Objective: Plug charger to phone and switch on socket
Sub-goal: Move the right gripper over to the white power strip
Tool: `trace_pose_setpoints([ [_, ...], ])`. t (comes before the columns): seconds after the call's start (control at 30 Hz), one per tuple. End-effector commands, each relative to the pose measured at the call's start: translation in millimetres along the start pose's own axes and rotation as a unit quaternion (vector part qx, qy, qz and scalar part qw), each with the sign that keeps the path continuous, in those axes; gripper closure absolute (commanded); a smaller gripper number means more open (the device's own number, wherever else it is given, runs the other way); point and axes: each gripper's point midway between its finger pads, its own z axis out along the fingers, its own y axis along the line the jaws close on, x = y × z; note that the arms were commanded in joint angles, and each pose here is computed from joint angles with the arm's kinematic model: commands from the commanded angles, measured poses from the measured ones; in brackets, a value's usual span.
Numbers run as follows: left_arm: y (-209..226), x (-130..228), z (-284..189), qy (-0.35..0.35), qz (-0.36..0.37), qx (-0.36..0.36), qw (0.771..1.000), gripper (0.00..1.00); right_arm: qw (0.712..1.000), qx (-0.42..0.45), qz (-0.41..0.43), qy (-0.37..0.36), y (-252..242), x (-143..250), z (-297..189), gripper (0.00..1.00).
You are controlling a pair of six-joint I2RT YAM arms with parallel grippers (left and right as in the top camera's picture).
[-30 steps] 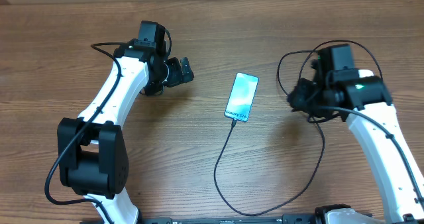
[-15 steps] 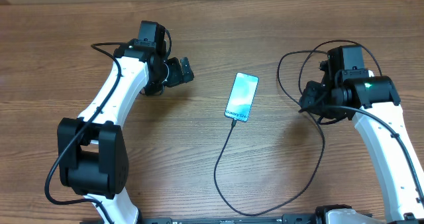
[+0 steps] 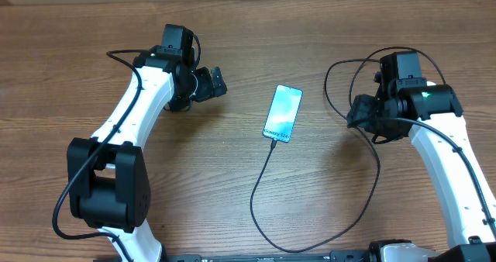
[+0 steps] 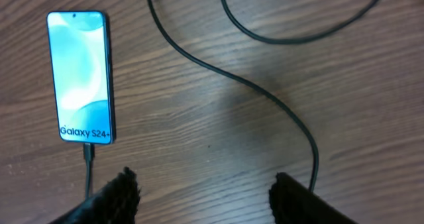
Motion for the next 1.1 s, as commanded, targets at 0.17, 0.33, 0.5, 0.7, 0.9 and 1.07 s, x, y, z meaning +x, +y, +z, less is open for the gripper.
trace_pose_setpoints([
  [0.17,-3,-3,-10,-0.013,0.012,0.003,1.0,0.0,1.0,-0.004,0.001,-0.026,3,-15,-5,0.28],
  [0.33,-3,-3,-10,-0.013,0.012,0.003,1.0,0.0,1.0,-0.006,0.002,-0.03,4,-16,-5,0.51],
  [0.5,-3,-3,-10,-0.013,0.012,0.003,1.0,0.0,1.0,-0.016,0.003,-0.025,7,-15,-5,0.84],
  [0.7,-3,-3,-10,-0.013,0.012,0.003,1.0,0.0,0.998,-0.009,0.048,-0.026,-6,-19,-6,0.96],
  [0.9,-3,-3,-10,-0.013,0.012,0.003,1.0,0.0,0.988,0.017,0.147,-0.03,-56,-28,-9,0.96],
  [1.07,-3,-3,-10,-0.013,0.012,0.003,1.0,0.01,0.969,0.058,0.235,-0.05,-104,-35,-14,0.96],
])
